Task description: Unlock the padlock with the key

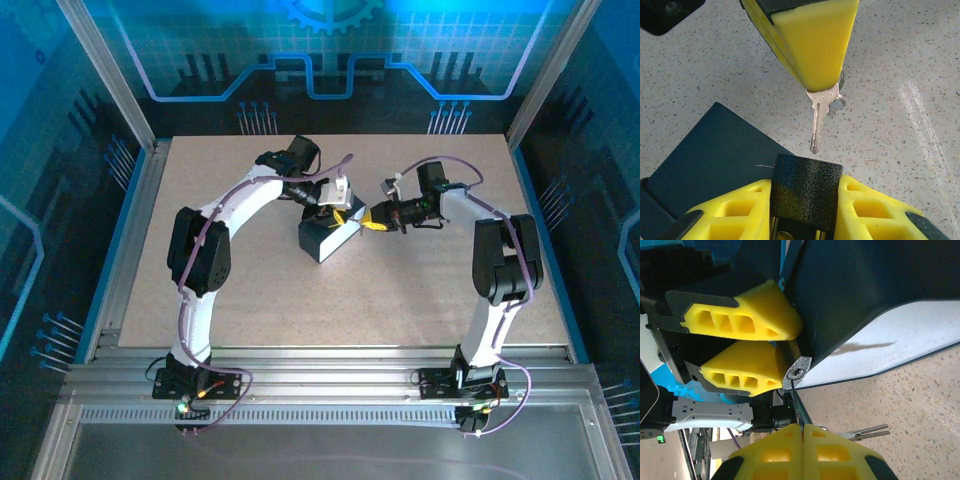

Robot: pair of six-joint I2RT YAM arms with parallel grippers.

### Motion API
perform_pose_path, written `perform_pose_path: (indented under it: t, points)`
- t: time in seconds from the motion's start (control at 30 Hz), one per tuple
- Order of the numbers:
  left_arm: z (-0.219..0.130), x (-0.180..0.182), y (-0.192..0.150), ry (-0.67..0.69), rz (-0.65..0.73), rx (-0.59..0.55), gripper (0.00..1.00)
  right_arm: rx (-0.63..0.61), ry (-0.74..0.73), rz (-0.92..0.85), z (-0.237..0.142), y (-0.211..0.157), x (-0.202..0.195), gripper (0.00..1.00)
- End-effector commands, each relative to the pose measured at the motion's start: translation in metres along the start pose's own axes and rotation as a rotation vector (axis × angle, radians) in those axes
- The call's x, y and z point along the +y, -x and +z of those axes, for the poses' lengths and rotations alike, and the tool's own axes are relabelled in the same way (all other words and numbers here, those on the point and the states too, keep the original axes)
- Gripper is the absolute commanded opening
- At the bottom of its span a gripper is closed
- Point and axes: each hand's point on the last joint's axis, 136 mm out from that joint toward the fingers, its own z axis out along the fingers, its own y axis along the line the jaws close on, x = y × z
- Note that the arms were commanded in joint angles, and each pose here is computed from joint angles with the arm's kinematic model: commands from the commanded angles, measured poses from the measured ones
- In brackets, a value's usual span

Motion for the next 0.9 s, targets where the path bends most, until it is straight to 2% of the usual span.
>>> perform_pose_path:
  t: [0.0,0.6,0.87]
  points:
    - [0.009,-0.018,-0.017,-0.059,-0.061,0.036,0.17,0.019,0.026,-0.001,0.007,0.0,0.004,0.0]
    - [0.009,-0.018,-0.017,-0.056,-0.075,0.03,0.17,0.024,0.039,0.006,0.017,0.005,0.004,0.0]
    - [0.014,-0.021,-0.021,-0.047,-0.097,0.014,0.17,0.002,0.091,0.062,0.022,0.001,0.006,0.0]
